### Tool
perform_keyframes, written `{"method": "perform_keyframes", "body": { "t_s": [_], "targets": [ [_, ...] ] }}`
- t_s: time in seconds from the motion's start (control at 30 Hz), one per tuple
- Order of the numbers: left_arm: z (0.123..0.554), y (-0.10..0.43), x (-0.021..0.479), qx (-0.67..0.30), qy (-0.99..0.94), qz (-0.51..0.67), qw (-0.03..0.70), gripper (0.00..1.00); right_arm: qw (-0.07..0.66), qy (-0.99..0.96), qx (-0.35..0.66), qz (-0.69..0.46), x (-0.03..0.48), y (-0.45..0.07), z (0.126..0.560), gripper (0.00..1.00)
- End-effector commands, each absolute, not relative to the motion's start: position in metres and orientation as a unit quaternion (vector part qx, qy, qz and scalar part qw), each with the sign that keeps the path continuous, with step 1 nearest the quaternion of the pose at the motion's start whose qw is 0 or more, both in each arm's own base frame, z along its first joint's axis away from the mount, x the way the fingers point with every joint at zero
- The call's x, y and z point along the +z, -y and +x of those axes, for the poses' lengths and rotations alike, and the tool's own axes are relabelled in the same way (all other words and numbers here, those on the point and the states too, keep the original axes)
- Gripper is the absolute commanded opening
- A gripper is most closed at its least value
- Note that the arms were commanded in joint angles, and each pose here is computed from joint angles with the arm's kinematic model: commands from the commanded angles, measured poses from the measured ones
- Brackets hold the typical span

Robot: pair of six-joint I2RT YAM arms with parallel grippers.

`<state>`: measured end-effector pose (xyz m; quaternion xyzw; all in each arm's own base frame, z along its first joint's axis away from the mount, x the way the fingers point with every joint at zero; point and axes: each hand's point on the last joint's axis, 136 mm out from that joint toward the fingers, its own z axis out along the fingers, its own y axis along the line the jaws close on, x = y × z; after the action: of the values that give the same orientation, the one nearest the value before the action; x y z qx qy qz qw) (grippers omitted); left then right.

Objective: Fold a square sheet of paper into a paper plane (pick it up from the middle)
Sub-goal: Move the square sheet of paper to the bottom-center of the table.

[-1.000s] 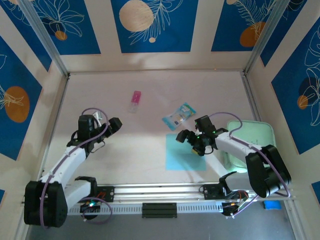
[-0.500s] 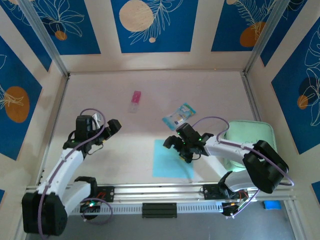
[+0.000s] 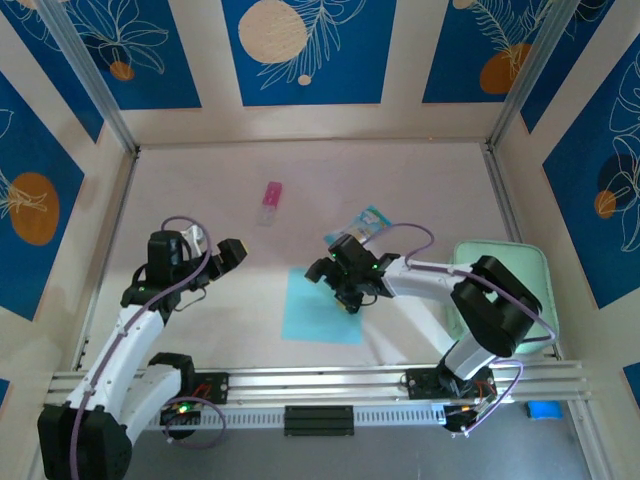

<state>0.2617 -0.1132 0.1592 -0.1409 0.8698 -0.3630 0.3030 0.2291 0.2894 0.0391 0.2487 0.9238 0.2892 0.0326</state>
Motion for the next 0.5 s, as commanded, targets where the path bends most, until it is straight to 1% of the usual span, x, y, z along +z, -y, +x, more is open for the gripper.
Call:
{"method": "perform_keyframes", "body": {
  "t_s": [0.0, 0.1, 0.2, 0.33, 0.4, 0.47],
  "targets": [
    [0.260, 0.120, 0.174, -0.374, -0.866, -0.117, 0.311, 1.00, 0.019, -0.925, 0.301, 0.231, 0.038, -0.302, 0.228, 0.99],
    [0.262, 0.122, 0.178, -0.378, -0.864, -0.108, 0.315, 1.00, 0.052, -0.921, 0.327, 0.204, 0.063, -0.306, 0.237, 0.99],
    [0.265, 0.130, 0.180, -0.392, -0.861, -0.098, 0.308, 0.99, 0.082, -0.921, 0.323, 0.202, 0.078, -0.291, 0.241, 0.99],
    [0.263, 0.154, 0.173, -0.394, -0.874, -0.066, 0.276, 0.96, 0.121, -0.925, 0.278, 0.229, 0.083, -0.252, 0.240, 0.99],
    [0.258, 0.167, 0.164, -0.374, -0.891, -0.045, 0.254, 0.95, 0.135, -0.924, 0.262, 0.243, 0.083, -0.234, 0.238, 0.99],
    [0.249, 0.186, 0.152, -0.349, -0.911, -0.016, 0.221, 0.94, 0.131, -0.922, 0.252, 0.264, 0.080, -0.219, 0.234, 0.99]
  ]
}}
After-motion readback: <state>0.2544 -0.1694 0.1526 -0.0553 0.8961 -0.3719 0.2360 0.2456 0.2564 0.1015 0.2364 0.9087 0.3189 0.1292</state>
